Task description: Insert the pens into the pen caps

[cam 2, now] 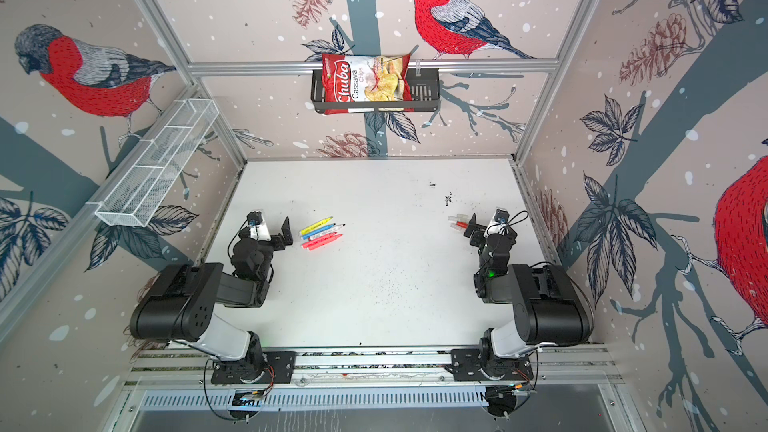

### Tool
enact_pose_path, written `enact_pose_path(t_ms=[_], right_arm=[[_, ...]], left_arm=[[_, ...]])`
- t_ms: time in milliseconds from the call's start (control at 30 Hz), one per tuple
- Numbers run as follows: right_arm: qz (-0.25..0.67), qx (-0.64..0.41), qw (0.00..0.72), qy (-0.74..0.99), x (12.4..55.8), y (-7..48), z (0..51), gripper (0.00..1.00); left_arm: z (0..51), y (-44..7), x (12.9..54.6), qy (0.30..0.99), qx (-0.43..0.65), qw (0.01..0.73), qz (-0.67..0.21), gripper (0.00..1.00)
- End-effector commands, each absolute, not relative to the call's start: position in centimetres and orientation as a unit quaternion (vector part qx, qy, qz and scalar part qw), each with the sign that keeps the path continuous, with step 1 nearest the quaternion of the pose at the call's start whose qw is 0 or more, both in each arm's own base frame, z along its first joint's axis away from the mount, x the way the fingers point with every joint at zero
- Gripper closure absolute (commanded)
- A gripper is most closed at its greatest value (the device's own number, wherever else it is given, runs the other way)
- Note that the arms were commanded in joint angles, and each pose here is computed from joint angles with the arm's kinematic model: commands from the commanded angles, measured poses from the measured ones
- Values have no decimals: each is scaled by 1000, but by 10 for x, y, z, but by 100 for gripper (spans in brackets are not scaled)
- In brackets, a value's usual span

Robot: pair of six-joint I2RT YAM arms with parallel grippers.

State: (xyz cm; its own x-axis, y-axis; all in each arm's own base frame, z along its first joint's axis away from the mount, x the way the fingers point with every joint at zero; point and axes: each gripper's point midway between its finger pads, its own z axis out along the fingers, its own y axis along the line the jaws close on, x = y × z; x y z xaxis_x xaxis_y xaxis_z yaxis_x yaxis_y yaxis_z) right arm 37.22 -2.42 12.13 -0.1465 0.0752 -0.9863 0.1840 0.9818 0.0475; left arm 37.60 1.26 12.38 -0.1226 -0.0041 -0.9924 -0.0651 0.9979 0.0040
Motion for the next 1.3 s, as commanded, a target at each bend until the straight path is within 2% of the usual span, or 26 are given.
enact_pose_path(t_ms=[0,133,200,267,400,467,500,567,600,733,867,933,1000,1033,1100,1167,1267], right_arm=[[-37,86,653,752,373,-23,125,1],[-51,86,670,736,371,-23,144,1],[-40,62,649,757,378,-12,154,1],[-26,41,659,751,379,-2,173,1],[2,30,675,737,378,13,218,1],[60,21,682,729,377,29,234,1],[113,52,673,729,378,35,233,1],[217,84,641,732,380,47,238,0],[264,54,622,735,381,63,244,0],[338,4,546,767,387,100,251,1],[341,18,518,785,387,106,262,0],[327,93,524,781,391,87,275,1],[285,232,529,765,391,46,271,1],[296,236,517,768,384,44,262,1],[365,145,530,752,374,71,275,1],[363,121,522,763,370,82,274,1],[318,91,516,791,368,91,270,1]], left_arm=[[128,12,378,745,-25,667,19,3],[137,19,375,738,-46,672,40,4],[148,22,376,745,-64,660,67,4],[153,23,380,762,-81,637,85,5],[182,19,375,745,-129,648,94,5],[199,9,377,745,-138,650,56,5],[208,4,378,743,-151,652,22,4],[219,-7,379,728,-210,646,-88,3],[225,-16,380,724,-208,642,-142,3],[243,-67,383,733,-111,618,-261,3],[244,-93,381,771,-61,579,-258,3],[244,-97,375,782,-53,573,-240,3],[242,-95,370,782,-64,570,-244,3],[241,-95,368,780,-70,570,-250,3],[243,-99,361,770,-70,572,-273,3],[241,-100,356,763,-88,568,-296,3],[233,-117,351,791,-38,534,-298,3]])
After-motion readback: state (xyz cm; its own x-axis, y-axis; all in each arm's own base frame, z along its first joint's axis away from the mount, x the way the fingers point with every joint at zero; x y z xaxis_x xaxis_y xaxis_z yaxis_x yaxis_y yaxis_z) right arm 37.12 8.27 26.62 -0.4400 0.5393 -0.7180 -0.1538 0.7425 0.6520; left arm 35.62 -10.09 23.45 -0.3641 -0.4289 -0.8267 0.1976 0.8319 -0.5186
